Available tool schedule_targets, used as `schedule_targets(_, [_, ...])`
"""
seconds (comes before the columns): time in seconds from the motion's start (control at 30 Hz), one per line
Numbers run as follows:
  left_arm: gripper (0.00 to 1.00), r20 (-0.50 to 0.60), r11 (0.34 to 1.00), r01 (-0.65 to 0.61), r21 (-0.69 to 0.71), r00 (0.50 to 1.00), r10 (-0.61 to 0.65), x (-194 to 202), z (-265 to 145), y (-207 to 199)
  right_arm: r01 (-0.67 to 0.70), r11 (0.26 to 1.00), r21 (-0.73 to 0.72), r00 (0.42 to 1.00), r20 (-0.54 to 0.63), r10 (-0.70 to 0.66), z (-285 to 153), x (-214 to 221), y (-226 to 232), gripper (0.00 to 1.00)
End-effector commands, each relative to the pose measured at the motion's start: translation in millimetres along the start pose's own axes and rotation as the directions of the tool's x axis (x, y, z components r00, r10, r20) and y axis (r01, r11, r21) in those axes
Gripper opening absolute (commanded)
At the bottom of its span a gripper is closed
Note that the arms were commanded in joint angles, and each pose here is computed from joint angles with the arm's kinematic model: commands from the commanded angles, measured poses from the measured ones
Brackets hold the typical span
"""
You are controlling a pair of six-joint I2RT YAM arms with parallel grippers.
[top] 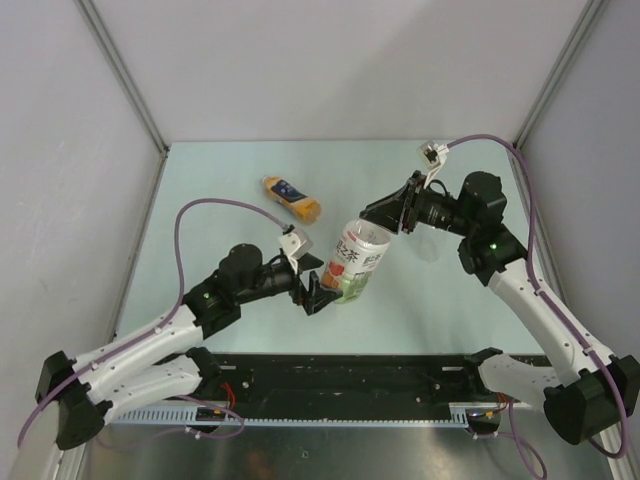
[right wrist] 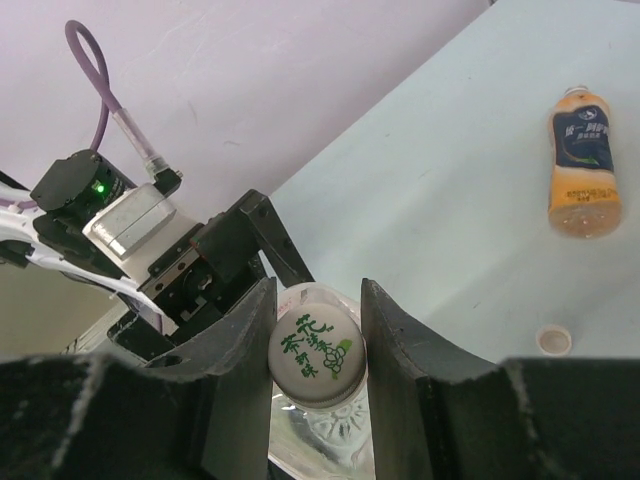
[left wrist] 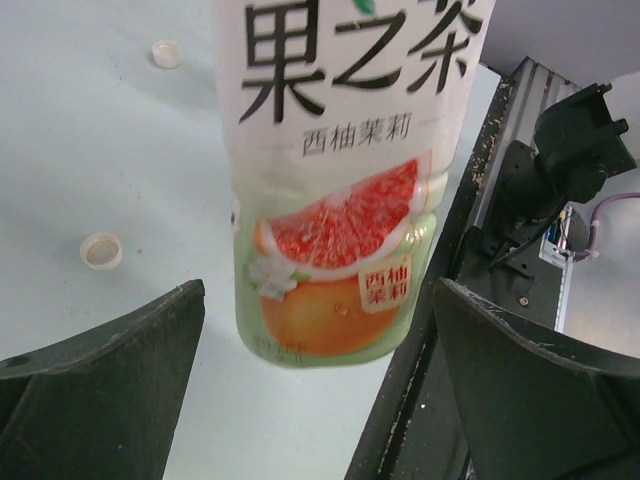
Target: Unscrew the bottle caps
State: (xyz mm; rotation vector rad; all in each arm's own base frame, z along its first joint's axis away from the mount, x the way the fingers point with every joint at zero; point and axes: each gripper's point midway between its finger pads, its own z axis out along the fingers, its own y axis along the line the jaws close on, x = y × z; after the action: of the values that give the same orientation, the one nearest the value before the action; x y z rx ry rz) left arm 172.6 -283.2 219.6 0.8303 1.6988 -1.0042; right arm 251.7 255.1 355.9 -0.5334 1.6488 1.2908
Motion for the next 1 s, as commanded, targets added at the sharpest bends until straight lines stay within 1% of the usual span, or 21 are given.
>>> schedule_targets(0.0, [0.99,0.045,0.995,-0.084,0.044,0.996,0.082,-27,8,-11,0.000,1.000,-0.009,1.000,0.023,0.000,3,-6,6,0.00])
schedule_targets(0.3, [0.99,-0.005,0.993,-0.110,0.038,0.994,0.110,-20,30,-13,-0.001,1.000,-0.014,1.000,0.020,0.001,5,-4,9,0.00])
schedule_targets(0.5, [0.99,-0.037,0.994,-0.110,0.002,0.993,0.110,-11,40,-8,0.004,1.000,-0.024,1.000,0.020,-0.004,4,-4,13,0.00])
schedule_targets(0.67, [0.99,-0.042,0.994,-0.105,-0.029,0.994,0.103,-9,46,-5,0.018,0.999,-0.026,0.999,0.028,-0.017,3,-5,18,0.00])
schedule_targets(0.83, [0.89,-0.041,0.994,-0.109,-0.030,0.993,0.108,-10,49,-6,0.019,0.999,-0.032,0.999,0.027,-0.018,3,-5,21,0.00])
schedule_targets(0.97, [0.74,-0.027,0.993,-0.111,-0.030,0.994,0.110,-11,47,-6,0.032,0.999,-0.034,0.999,0.026,-0.031,0,-4,23,0.00])
